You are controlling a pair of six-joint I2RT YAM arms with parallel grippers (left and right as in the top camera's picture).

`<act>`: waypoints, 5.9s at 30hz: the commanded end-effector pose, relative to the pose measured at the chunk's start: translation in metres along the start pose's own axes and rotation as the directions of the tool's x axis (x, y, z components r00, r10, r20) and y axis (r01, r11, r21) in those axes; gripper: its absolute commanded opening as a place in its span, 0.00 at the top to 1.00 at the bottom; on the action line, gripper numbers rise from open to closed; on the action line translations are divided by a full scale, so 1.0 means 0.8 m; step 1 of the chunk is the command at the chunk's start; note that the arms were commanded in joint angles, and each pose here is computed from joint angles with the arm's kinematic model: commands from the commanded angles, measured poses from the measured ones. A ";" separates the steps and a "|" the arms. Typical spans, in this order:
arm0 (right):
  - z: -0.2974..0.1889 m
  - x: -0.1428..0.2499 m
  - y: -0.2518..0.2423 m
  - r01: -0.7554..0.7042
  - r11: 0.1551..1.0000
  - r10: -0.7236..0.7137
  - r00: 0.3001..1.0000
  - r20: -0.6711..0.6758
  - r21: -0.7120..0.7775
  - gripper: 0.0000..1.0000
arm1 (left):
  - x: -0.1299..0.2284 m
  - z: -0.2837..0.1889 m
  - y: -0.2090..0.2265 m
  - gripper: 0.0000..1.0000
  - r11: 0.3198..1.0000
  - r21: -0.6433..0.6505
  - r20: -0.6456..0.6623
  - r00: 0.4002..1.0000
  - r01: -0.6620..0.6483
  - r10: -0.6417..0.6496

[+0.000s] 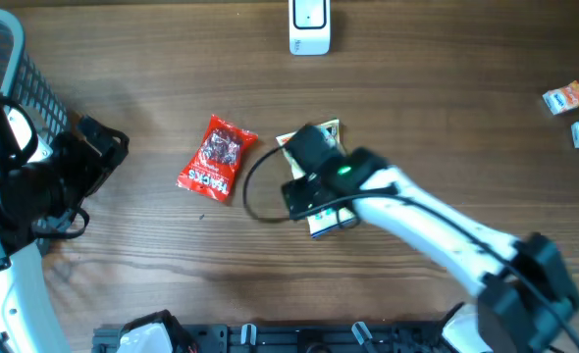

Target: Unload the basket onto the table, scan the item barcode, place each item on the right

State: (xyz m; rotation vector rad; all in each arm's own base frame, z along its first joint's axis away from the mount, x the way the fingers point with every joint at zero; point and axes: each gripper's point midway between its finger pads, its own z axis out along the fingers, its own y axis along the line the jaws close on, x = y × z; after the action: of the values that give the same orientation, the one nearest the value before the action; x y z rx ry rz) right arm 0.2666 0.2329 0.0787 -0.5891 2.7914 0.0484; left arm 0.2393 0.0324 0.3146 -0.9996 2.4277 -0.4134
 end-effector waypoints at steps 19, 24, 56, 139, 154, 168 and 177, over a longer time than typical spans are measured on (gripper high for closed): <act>0.056 -0.024 0.005 0.179 0.891 -0.242 0.965 0.103 0.418 0.01 | -0.003 -0.001 0.001 0.00 1.000 -0.004 0.011 1.000 -0.012 0.012; 0.096 0.000 -0.001 0.237 0.864 -0.263 0.965 -0.003 0.445 0.01 | -0.003 -0.001 0.001 0.00 1.000 -0.004 0.011 1.000 -0.012 0.012; -0.030 -0.101 0.040 -0.044 0.992 0.027 0.989 0.144 0.122 0.96 | -0.003 -0.001 0.001 0.00 1.000 -0.004 0.011 1.000 -0.012 0.012; 0.009 -0.131 0.042 -0.066 0.995 0.076 0.988 0.137 -0.072 0.96 | -0.003 -0.001 0.001 0.00 1.000 -0.004 0.011 1.000 -0.012 0.012; -0.077 -0.068 0.092 -0.287 0.461 0.193 0.956 -0.221 -0.840 0.96 | -0.003 -0.001 0.001 0.00 1.000 -0.004 0.011 1.000 -0.012 0.012; 0.063 0.018 -0.140 -0.638 0.693 0.594 0.769 -0.235 -0.335 0.96 | -0.003 -0.001 0.001 0.00 1.000 -0.004 0.011 1.000 -0.012 0.012; -0.016 -0.015 -0.180 -0.514 0.836 0.481 0.855 -0.196 -0.192 0.77 | -0.003 -0.001 0.001 0.00 1.000 -0.004 0.011 1.000 -0.012 0.012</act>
State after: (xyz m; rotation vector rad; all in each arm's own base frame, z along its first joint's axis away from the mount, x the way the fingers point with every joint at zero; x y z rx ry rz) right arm 0.3176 0.1041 0.0768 0.2562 3.0654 0.5007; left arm 0.2394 0.0324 0.3147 -0.9992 2.4274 -0.4139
